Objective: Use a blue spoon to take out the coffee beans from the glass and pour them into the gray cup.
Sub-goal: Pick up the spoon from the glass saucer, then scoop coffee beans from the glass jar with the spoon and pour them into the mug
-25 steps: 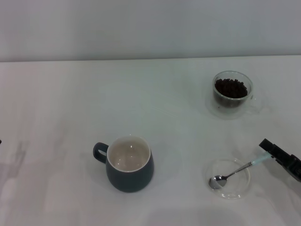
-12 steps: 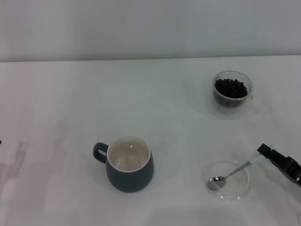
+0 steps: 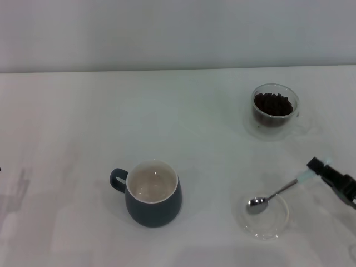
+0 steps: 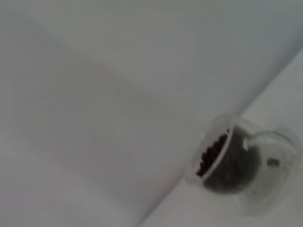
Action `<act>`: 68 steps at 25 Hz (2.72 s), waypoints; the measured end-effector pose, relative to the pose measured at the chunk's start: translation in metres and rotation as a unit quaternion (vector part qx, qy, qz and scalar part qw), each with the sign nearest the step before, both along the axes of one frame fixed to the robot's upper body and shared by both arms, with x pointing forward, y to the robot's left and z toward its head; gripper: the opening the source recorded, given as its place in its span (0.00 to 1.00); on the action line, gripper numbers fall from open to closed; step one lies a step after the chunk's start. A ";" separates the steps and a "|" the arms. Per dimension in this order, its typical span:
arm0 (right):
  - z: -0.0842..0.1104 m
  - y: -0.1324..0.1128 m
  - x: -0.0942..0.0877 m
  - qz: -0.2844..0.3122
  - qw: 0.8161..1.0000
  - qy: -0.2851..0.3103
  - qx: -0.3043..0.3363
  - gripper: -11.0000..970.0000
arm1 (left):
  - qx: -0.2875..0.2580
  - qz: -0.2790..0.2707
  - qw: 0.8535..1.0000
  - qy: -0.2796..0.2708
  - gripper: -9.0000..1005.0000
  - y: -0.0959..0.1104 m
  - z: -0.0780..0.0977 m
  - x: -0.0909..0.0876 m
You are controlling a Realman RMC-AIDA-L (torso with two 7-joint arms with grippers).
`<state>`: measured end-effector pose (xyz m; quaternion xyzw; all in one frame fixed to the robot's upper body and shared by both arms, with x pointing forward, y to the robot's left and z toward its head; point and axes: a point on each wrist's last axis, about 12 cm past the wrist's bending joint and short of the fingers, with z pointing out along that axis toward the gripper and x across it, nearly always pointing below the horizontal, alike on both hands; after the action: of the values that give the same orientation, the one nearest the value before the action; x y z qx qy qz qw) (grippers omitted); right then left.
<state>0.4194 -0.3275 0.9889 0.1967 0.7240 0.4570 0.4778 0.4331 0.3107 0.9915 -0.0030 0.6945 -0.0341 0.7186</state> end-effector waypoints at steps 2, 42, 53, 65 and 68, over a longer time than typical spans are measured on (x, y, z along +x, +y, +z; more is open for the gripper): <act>0.003 0.000 0.003 -0.004 1.000 -0.011 0.005 0.16 | 0.000 0.000 1.000 0.000 0.86 0.000 0.000 0.000; 0.073 0.008 0.137 0.001 0.874 -0.271 -0.404 0.16 | -0.004 -0.001 1.000 0.000 0.86 -0.003 0.001 0.006; 0.068 0.002 0.134 -0.006 0.875 -0.255 -0.411 0.16 | -0.001 -0.001 1.000 0.000 0.86 -0.001 0.001 0.007; 0.059 0.004 0.126 -0.017 0.918 -0.206 -0.338 0.16 | 0.001 0.001 1.000 0.000 0.86 0.000 0.001 0.007; 0.055 0.002 0.125 -0.024 0.936 -0.179 -0.302 0.16 | 0.006 0.001 1.000 0.000 0.86 0.002 0.001 0.007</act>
<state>0.5440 -0.3256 1.0443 -0.0246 0.7254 0.2325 0.6474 0.4398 0.3123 0.9929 0.0001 0.6950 -0.0292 0.7184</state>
